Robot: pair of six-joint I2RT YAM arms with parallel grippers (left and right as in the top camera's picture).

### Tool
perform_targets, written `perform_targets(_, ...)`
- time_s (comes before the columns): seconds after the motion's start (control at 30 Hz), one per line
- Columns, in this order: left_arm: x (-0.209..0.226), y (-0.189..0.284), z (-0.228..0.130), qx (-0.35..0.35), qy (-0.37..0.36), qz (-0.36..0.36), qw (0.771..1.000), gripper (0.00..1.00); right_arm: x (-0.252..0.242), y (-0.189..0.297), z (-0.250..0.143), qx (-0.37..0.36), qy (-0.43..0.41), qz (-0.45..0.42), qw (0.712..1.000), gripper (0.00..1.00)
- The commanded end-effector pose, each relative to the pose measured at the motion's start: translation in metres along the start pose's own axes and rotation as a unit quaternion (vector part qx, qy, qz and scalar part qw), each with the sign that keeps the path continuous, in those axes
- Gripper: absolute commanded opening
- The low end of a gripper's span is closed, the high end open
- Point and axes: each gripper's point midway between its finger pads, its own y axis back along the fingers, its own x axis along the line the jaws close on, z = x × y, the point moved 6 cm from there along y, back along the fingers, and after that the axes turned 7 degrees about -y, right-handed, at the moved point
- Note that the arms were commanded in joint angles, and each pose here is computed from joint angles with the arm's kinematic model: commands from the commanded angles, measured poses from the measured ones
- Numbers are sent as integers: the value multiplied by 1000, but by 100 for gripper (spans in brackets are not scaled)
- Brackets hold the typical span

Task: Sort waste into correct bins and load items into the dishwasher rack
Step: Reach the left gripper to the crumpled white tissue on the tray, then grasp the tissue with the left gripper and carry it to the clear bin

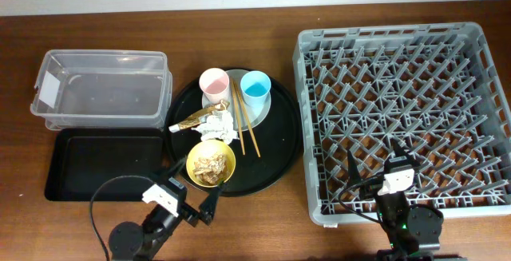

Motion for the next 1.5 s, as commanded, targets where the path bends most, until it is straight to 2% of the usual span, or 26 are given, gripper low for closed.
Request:
perform_targets(0.0, -19, 3, 20, -44, 11, -88, 995, 100, 0, 0, -3, 4, -6, -1, 1000, 98)
perform_targets(0.1, -24, 14, 63, -86, -23, -86, 992, 99, 0, 0, -3, 4, -6, -1, 1000, 98)
perform_targets(0.13, -21, 19, 83, -89, -20, -57, 994, 99, 0, 0, -3, 4, -6, -1, 1000, 98)
perform_targets(0.23, -13, 27, 110, -43, 17, -1, 999, 99, 0, 0, -3, 4, -6, -1, 1000, 98)
perform_targets(0.3, -3, 28, 148, 41, 67, 36, 996, 99, 0, 0, -3, 4, -6, -1, 1000, 98)
perform_targets(0.4, 12, 12, 190, 194, 79, 32, 977, 99, 0, 0, -3, 4, -6, -1, 1000, 98)
perform_targets(0.43, 23, 3, 199, 270, 96, 39, 957, 99, 0, 0, -3, 4, -6, -1, 1000, 98)
perform_targets(0.5, 41, -15, 207, 362, 135, 50, 921, 99, 0, 0, -3, 4, -6, -1, 1000, 98)
perform_targets(0.6, 67, -56, 202, 429, 175, 38, 886, 99, 0, 0, -3, 4, -6, -1, 1000, 98)
perform_targets(0.63, 77, -73, 188, 452, 189, 33, 871, 80, 0, 0, -3, 4, -6, -1, 1000, 99)
perform_targets(0.67, 83, -83, 174, 471, 200, 30, 858, 47, 0, 0, -3, 4, -6, -1, 1000, 98)
perform_targets(0.7, 87, -89, 164, 488, 208, 29, 847, 8, 0, 0, -3, 4, -6, -1, 1000, 98)
perform_targets(0.73, 90, -98, 141, 526, 225, 24, 820, 1, 0, 0, -3, 4, -6, -1, 1000, 99)
perform_targets(0.83, 95, -114, 91, 599, 220, 74, 767, 1, 0, 0, -3, 4, -6, -1, 1000, 99)
perform_targets(0.87, 92, -120, 77, 613, 211, 81, 757, 2, 0, 0, -3, 4, -6, -1, 1000, 98)
perform_targets(1.0, 73, -143, 19, 631, 186, 61, 751, 54, 0, 0, -3, 4, -6, -1, 1000, 98)
perform_targets(1.03, 71, -147, 9, 630, 181, 60, 753, 58, 0, 0, -3, 4, -6, -1, 1000, 98)
perform_targets(1.17, 80, -153, -18, 621, 154, 86, 764, 60, 0, 0, -3, 4, -6, -1, 1000, 98)
perform_targets(1.33, 63, -160, -39, 614, 99, 41, 782, 65, 0, 0, -3, 4, -6, -1, 1000, 98)
perform_targets(1.4, 55, -168, -42, 603, 60, 18, 795, 67, 0, 0, -3, 4, -6, -1, 1000, 98)
perform_targets(1.47, 55, -170, -44, 605, 31, 29, 795, 71, 0, 0, -3, 4, -6, -1, 1000, 98)
